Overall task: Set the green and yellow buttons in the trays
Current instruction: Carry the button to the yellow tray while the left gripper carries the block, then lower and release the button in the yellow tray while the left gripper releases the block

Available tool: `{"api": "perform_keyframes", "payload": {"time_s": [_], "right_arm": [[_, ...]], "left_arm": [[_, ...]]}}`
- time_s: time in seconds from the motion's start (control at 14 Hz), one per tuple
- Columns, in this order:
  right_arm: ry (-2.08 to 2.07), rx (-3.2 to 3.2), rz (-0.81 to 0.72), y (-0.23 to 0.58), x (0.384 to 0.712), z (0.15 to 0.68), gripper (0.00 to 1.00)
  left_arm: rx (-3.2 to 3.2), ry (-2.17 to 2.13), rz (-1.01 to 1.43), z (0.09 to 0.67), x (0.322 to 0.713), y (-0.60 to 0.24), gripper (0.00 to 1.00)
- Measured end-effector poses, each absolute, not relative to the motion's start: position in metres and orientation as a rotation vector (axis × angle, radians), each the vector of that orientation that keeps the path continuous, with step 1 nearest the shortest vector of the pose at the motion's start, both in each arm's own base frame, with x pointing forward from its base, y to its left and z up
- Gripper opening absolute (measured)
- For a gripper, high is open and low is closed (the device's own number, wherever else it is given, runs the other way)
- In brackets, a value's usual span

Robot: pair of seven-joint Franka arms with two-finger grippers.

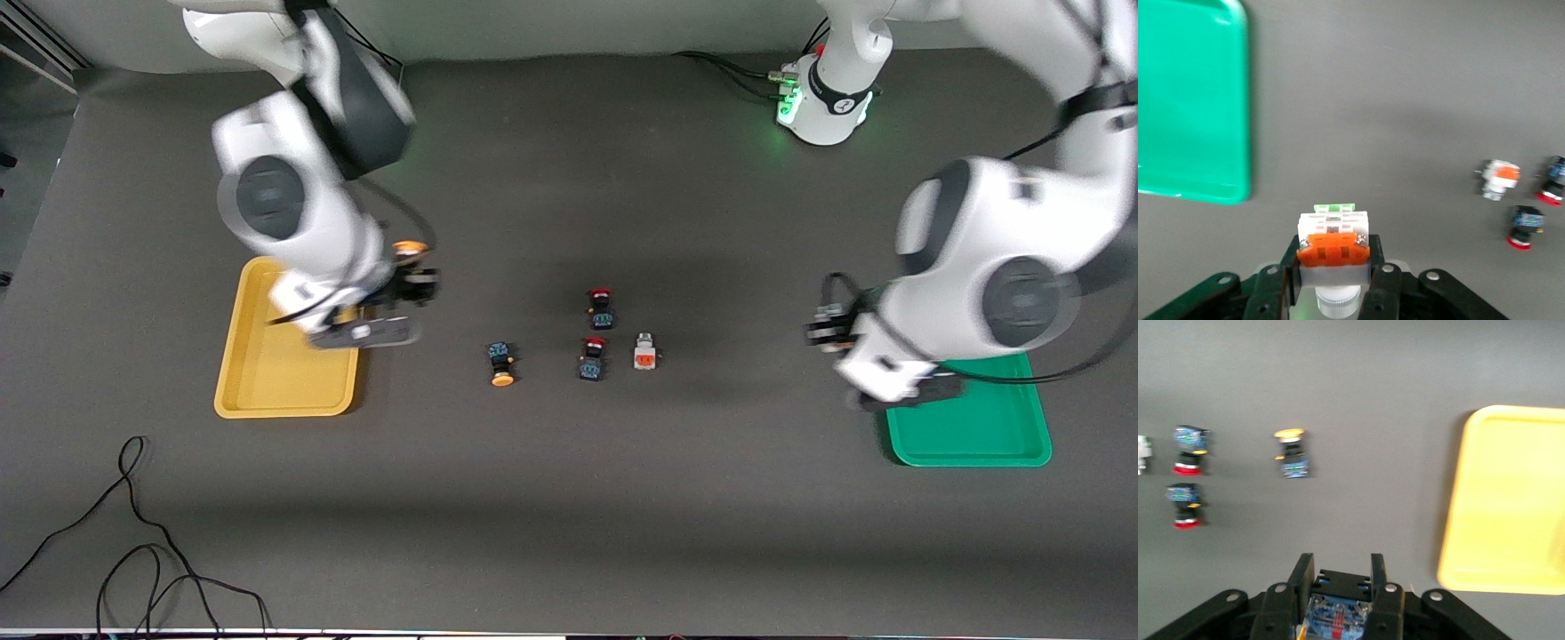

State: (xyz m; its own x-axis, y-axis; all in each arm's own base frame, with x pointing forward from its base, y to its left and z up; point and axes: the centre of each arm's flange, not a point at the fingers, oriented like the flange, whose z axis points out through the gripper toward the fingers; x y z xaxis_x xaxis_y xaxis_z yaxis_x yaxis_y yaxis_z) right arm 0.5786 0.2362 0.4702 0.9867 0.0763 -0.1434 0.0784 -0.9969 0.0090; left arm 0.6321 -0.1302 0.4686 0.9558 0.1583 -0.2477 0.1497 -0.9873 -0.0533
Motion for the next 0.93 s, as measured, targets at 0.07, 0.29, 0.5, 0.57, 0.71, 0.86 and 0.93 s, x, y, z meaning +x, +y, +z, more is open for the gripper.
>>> {"api": "perform_keyframes", "payload": {"time_s": [0.07, 0.29, 0.5, 0.57, 0.71, 0.86, 0.93], "right_arm": [[0.173, 3.113, -0.233, 0.192, 0.59, 0.473, 0.39], [0.294, 3.098, -0.287, 0.045, 0.604, 0.462, 0.39], [0.353, 3.103, -0.273, -0.068, 0.59, 0.435, 0.39], [0.375, 3.099, -0.23, -0.09, 0.584, 0.414, 0.39], [0.38, 3.121, -0.138, -0.112, 0.564, 0.355, 0.39], [0.393, 3.134, -0.091, -0.117, 0.543, 0.294, 0.39], [0.398, 3.134, -0.098, -0.118, 0.537, 0.27, 0.39]], "left_arm": [[-3.062, -0.212, 0.384, 0.474, 0.637, -0.102, 0.41], [-3.041, -0.115, 0.398, 0.463, 0.648, -0.014, 0.41], [-3.065, -0.026, 0.325, 0.423, 0.66, 0.071, 0.41], [-3.072, 0.017, 0.27, 0.399, 0.662, 0.095, 0.41], [-3.083, 0.078, 0.189, 0.338, 0.655, 0.135, 0.41], [-3.092, 0.137, 0.159, 0.284, 0.638, 0.157, 0.41], [-3.097, 0.158, 0.163, 0.264, 0.63, 0.162, 0.41]]}}
